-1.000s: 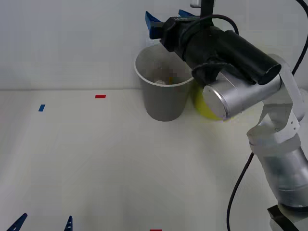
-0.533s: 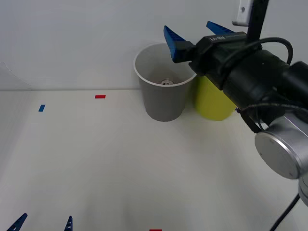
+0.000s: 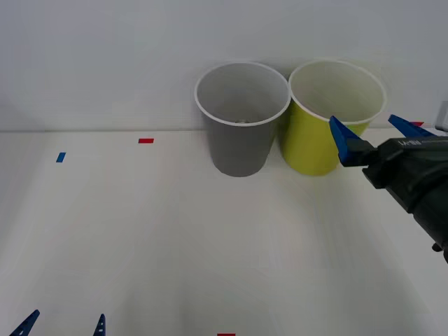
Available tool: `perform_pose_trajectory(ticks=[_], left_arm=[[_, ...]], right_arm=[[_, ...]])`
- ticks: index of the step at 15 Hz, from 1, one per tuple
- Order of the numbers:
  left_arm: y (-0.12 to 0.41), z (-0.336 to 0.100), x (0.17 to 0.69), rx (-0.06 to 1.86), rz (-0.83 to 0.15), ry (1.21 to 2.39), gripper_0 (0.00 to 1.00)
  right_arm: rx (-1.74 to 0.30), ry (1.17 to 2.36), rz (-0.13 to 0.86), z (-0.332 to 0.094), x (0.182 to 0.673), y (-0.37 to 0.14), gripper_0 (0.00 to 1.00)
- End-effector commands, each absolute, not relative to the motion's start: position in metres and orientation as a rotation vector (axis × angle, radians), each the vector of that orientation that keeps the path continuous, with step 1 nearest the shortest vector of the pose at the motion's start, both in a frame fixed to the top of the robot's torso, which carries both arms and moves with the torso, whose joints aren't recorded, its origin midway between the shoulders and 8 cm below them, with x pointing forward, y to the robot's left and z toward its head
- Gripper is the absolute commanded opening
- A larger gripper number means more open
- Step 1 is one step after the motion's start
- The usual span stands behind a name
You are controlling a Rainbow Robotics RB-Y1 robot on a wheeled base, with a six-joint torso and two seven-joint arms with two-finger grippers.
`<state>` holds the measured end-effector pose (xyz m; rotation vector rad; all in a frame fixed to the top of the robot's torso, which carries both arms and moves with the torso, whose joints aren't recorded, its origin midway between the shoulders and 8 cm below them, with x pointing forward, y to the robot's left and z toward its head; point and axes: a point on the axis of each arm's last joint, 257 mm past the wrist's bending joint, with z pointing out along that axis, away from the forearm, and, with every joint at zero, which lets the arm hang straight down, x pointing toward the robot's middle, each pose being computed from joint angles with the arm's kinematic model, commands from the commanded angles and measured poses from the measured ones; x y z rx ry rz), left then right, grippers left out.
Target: Put cans in the gray bin and PET bottles in the light green bin.
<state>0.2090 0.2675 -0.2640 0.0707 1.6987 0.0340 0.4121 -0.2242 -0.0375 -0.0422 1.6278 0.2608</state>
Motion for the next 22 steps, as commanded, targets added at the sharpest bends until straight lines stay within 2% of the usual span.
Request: perform_pose_trajectory(ticks=[1, 5, 8, 10, 13, 18, 22], left_arm=[[0.267, -0.264, 0.209, 0.071, 0.034, 1.699, 1.00], [0.267, -0.264, 0.209, 0.071, 0.034, 1.699, 1.00], [0.267, -0.264, 0.209, 0.071, 0.034, 1.699, 1.00], [0.267, -0.264, 0.209, 0.071, 0.034, 1.699, 1.00], [0.267, -0.264, 0.209, 0.071, 0.034, 1.699, 1.00], [0.267, -0.264, 0.209, 0.071, 0.034, 1.699, 1.00], [0.267, -0.264, 0.209, 0.071, 0.034, 1.699, 1.00]], right_arm=[[0.092, 1.636, 0.165, -0.057, 0.393, -0.285, 1.00], [0.202, 1.620, 0.081, -0.072, 0.365, -0.332, 1.00], [0.118, 1.471, 0.028, -0.044, 0.349, -0.330, 1.00], [0.087, 1.461, -0.034, -0.071, 0.343, -0.341, 1.00], [0.075, 1.414, -0.072, -0.114, 0.332, -0.349, 1.00], [0.075, 1.403, -0.078, -0.176, 0.294, -0.339, 1.00], [-0.004, 1.491, -0.124, -0.218, 0.262, -0.324, 1.00]])
